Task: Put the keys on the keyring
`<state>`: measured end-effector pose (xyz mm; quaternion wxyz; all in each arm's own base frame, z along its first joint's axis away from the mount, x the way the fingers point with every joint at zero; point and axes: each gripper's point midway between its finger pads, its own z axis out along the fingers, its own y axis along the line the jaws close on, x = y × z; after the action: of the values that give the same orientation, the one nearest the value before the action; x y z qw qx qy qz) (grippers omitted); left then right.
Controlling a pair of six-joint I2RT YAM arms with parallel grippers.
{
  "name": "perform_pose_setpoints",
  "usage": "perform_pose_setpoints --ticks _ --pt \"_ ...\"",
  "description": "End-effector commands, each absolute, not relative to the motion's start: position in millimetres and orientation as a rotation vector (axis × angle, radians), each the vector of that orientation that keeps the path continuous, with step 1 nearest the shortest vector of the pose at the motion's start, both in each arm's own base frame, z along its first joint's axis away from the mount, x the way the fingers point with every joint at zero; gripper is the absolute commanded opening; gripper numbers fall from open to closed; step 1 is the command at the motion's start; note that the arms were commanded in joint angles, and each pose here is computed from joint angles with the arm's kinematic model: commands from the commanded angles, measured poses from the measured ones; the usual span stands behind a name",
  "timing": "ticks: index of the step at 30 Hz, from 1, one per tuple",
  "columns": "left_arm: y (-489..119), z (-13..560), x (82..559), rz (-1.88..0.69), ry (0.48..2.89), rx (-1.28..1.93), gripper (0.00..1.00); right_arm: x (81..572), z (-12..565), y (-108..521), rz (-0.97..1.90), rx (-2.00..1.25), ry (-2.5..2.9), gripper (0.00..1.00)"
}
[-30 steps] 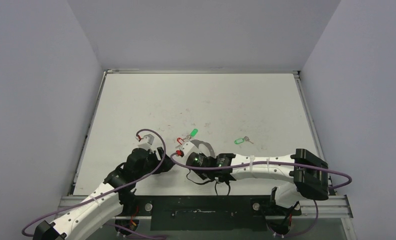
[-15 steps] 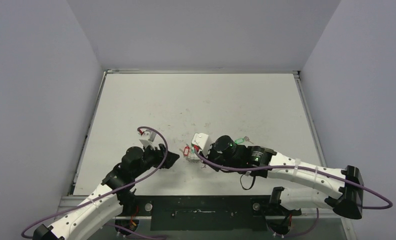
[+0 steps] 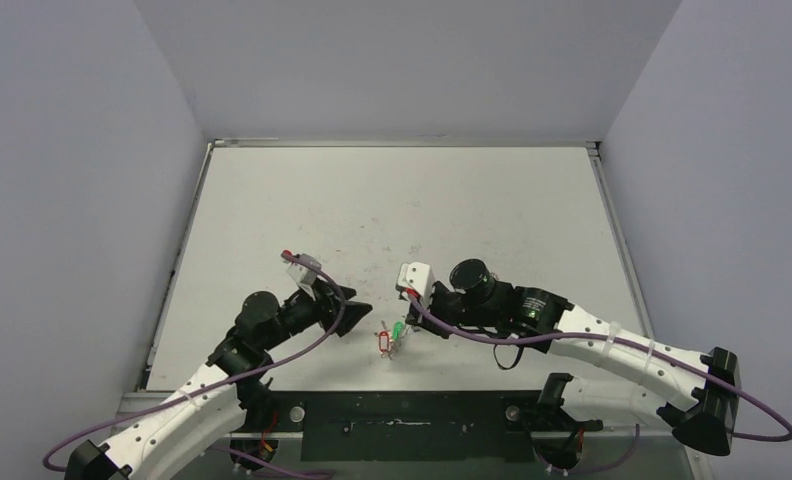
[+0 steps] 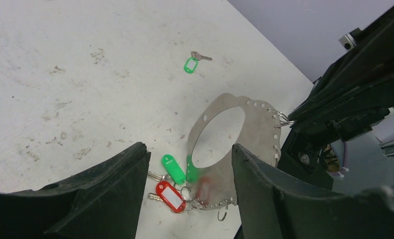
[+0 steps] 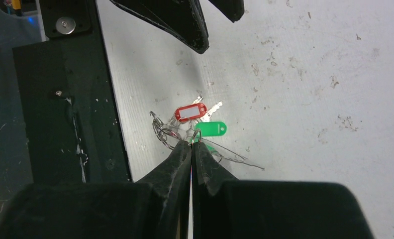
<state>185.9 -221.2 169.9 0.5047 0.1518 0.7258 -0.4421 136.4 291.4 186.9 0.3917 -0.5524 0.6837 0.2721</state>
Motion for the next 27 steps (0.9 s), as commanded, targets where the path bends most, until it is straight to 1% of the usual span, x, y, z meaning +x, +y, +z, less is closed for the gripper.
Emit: perform_pose_setpoints --ticks 1,6,11,13,15,18,23,27 --pt "-236.7 214.4 176.9 -1.130 1.535 0.516 0.58 131.9 213.4 305.4 0.846 -1.380 1.613 0.00" --pt "-249.8 223.6 162.9 -1.157 1.431 0.639 0.56 136.4 228.6 306.6 0.941 -1.322 1.576 0.00" --pt "-262.6 231.1 145.6 -1.143 1.278 0.782 0.54 134.9 239.8 308.4 1.027 -1.293 1.529 0.00" --pt "-267.8 231.8 140.2 -1.129 1.237 0.827 0.52 134.0 240.7 309.7 1.050 -1.289 1.519 0.00" --pt "-271.8 230.1 139.2 -1.109 1.215 0.857 0.48 131.9 242.4 311.2 1.077 -1.286 1.509 0.00" --pt "-274.3 228.3 139.3 -1.090 1.182 0.881 0.42 128.5 244.9 313.5 1.107 -1.290 1.485 0.00" --pt "-271.4 228.6 144.4 -1.054 1.141 0.851 0.40 124.9 243.9 314.1 1.127 -1.307 1.472 0.00" --pt "-273.3 234.3 138.9 -1.074 1.103 0.872 0.38 123.4 242.7 314.7 1.137 -1.310 1.470 0.00"
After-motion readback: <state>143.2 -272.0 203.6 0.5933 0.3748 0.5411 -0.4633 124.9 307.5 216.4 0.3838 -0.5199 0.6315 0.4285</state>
